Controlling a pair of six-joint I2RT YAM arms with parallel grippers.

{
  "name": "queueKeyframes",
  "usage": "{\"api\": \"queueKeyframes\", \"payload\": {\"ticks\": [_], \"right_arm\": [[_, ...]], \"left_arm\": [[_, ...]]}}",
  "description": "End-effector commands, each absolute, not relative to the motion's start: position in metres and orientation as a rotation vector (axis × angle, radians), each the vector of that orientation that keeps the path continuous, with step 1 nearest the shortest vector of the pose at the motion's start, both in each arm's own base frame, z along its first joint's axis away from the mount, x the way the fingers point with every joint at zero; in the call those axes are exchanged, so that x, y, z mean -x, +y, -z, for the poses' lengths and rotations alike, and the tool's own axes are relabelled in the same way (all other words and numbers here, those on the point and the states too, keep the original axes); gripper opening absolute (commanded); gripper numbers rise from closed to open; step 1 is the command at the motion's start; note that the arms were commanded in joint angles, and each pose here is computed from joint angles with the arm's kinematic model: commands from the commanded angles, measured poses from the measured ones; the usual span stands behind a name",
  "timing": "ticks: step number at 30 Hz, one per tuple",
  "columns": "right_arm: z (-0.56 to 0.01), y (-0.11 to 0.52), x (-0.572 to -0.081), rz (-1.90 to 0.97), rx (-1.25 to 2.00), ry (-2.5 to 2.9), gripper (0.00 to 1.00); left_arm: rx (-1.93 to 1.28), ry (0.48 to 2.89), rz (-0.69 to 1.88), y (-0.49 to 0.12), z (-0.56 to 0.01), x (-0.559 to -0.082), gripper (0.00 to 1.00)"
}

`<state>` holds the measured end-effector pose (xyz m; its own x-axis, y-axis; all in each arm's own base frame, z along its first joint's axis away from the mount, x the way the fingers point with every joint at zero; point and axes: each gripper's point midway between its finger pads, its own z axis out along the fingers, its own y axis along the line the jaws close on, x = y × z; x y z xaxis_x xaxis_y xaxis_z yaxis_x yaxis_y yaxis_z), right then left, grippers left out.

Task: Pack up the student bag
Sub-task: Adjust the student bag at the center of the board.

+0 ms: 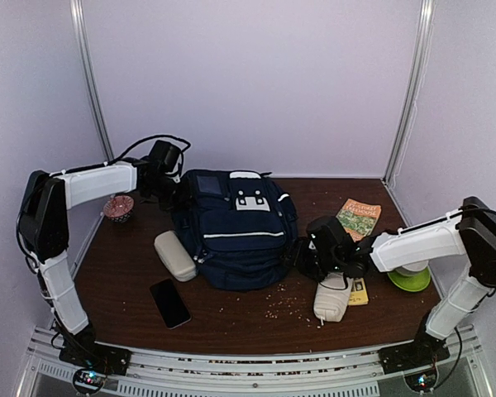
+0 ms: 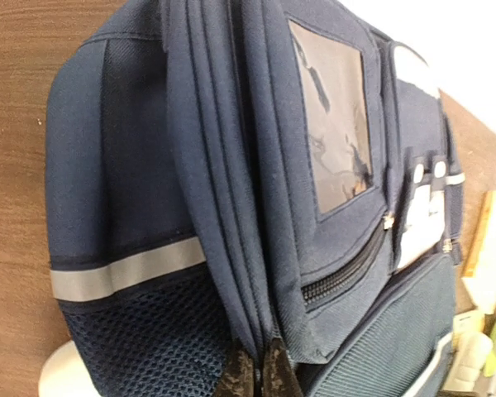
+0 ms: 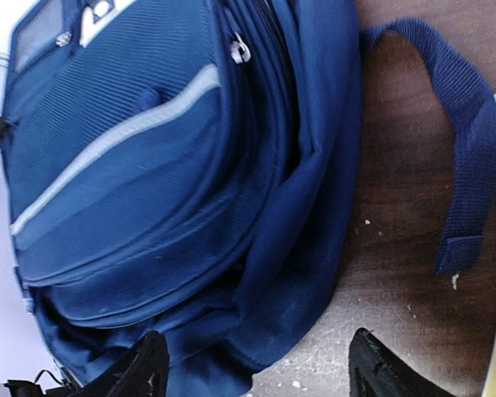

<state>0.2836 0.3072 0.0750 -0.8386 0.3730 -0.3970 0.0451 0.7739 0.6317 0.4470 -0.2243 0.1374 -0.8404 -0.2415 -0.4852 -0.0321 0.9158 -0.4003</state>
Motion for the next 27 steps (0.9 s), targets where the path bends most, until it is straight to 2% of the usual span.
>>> {"api": "queueKeyframes", "payload": {"ticks": [1,8,15,19,21,27], "right_arm": [[-0.068,0.318,-0.298,-0.915,-0.373,2.445,0.72],[-0.051,0.322,-0.323,-0.898,-0.378,2.49,0.57],[-0.064,0.317,-0.354,-0.861,-0.359,2.46,0.28],[-0.074,0.314,-0.377,-0.811,-0.335,2.447,0.16],[-0.075,0.31,-0.388,-0.772,-0.328,2.447,0.13],[-0.08,0.29,-0.419,-0.623,-0.286,2.46,0.13]], "left_arm": [[0.241,2.366,0.671,-0.237,-0.18,-0.456,0.0],[0.228,2.363,0.744,-0.258,-0.175,-0.443,0.0],[0.197,2.359,0.799,-0.274,-0.173,-0.438,0.0],[0.175,2.363,0.813,-0.283,-0.171,-0.435,0.0],[0.167,2.371,0.824,-0.288,-0.168,-0.433,0.0],[0.12,2.421,0.843,-0.308,-0.146,-0.423,0.0]]}}
